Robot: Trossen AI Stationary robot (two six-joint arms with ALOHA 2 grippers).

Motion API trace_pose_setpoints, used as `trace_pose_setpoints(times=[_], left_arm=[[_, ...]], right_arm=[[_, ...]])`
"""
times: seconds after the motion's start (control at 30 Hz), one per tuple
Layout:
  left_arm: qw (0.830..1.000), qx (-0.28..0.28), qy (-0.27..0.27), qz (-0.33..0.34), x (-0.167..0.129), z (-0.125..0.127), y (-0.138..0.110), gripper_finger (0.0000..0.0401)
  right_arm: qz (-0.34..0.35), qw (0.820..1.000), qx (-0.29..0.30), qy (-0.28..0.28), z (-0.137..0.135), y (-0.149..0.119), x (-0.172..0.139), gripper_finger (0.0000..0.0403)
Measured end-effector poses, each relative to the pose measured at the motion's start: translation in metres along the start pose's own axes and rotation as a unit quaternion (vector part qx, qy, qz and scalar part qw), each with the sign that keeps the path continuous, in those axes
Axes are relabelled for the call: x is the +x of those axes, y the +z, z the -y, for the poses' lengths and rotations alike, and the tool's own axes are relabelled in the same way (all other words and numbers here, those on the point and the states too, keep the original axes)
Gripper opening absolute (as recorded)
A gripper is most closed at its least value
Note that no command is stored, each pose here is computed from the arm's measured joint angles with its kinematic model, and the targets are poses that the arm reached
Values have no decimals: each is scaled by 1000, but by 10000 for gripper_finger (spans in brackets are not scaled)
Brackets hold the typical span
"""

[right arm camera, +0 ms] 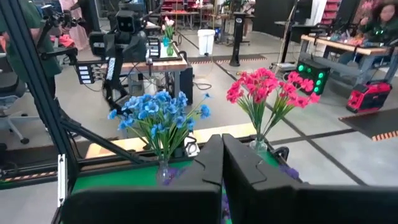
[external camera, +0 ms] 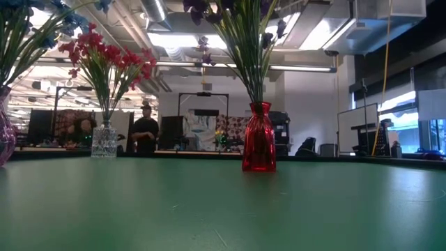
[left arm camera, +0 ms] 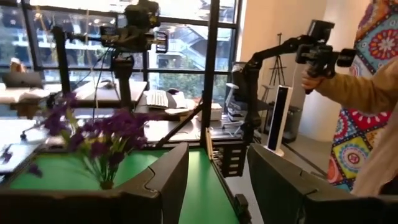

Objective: Sort flowers into vase by color
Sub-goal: Return to Home Position

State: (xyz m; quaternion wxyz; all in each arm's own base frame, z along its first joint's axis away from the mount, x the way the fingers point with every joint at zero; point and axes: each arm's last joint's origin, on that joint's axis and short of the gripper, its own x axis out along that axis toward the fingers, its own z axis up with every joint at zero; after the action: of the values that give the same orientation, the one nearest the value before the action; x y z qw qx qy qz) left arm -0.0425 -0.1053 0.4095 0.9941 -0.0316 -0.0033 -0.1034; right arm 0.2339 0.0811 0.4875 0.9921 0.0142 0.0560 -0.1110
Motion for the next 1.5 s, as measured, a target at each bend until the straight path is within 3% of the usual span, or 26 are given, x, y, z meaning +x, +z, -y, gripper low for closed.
trace_pose_setpoints(times=[0.13,0.43,0.7,1.0,1.13,1.33,1.5], left_arm=[[1000,-4,16,4,-24,-11,0,161],[999,14,-28,29,-77,-57,4,161],[993,15,-62,102,-131,-82,-23,161],[992,35,-117,31,-95,-79,-39,161],[987,40,-151,35,-78,-79,-42,161],[977,56,-187,81,-61,-76,-36,161],[957,102,-234,135,-50,-71,-30,161]], right_arm=[[-11,1000,11,-1,0,-2,0,5],[-10,1000,20,-18,2,-3,0,2],[-4,998,36,-45,3,-2,0,6],[2,996,38,-83,7,-2,1,6],[1,995,54,-80,11,-1,4,6],[-4,995,59,-84,12,-4,10,7],[-14,994,65,-85,12,-6,9,7]])
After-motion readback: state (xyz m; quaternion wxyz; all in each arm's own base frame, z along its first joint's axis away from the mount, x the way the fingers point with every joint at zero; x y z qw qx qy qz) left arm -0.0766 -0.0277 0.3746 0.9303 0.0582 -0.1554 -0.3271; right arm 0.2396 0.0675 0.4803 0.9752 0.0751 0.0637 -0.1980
